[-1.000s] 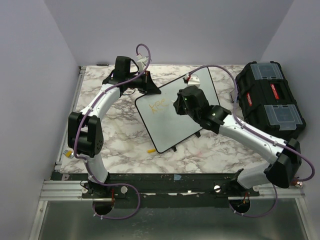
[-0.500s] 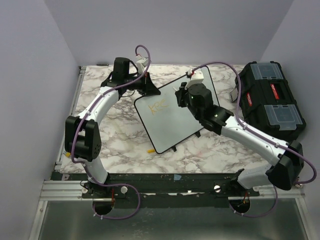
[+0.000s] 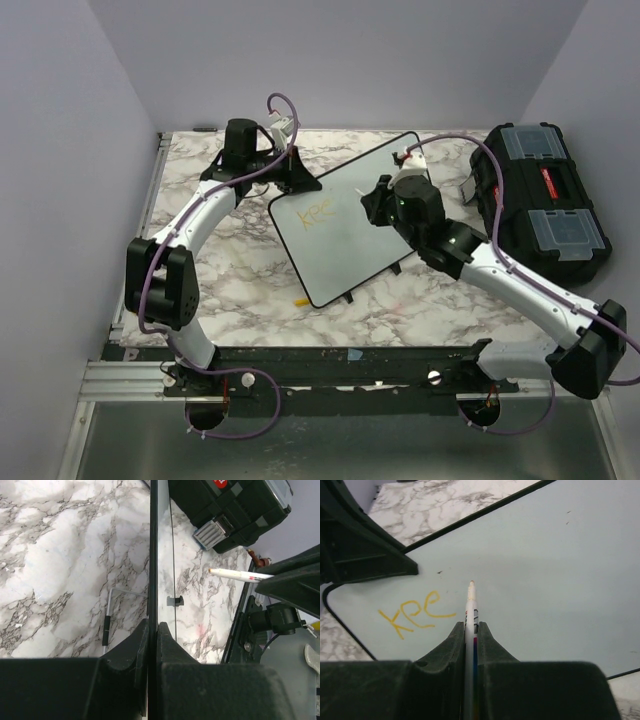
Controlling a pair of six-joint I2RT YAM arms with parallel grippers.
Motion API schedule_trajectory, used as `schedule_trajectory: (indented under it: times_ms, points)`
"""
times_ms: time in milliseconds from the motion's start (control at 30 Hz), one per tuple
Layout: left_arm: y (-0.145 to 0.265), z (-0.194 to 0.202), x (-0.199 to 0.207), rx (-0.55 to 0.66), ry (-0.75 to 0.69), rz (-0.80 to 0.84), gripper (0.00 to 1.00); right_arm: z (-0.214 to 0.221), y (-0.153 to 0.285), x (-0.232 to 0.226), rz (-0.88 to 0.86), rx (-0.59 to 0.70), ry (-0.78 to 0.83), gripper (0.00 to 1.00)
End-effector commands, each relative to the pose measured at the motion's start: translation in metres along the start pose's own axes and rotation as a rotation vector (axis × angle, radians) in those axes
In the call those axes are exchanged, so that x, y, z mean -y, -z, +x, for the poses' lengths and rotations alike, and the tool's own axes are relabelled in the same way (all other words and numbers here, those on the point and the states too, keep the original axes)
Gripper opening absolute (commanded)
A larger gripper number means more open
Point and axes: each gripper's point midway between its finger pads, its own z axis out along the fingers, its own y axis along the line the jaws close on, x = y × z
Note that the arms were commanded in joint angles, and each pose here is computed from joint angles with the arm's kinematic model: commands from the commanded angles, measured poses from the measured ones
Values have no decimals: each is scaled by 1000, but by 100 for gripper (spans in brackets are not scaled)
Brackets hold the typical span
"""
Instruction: Write a sentence on the whiteboard
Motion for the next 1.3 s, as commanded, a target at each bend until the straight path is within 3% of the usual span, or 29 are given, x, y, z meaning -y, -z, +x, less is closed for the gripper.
schedule_trajectory:
  times_ms: [0, 467, 967, 1267]
  points:
    - [-6, -7, 26, 47, -145, 70, 0, -4, 32, -20, -126, -61, -97, 1]
    - [-17, 10, 28, -13, -167, 18, 0, 0, 75, -12, -169, -117, -98, 1]
    - [-19, 22, 10, -42, -170, -49, 0, 3, 54, -19, -207, -102, 69, 1]
    - [-20, 24, 9, -43, -172, -42, 0, 9, 31, -29, -221, -100, 66, 1]
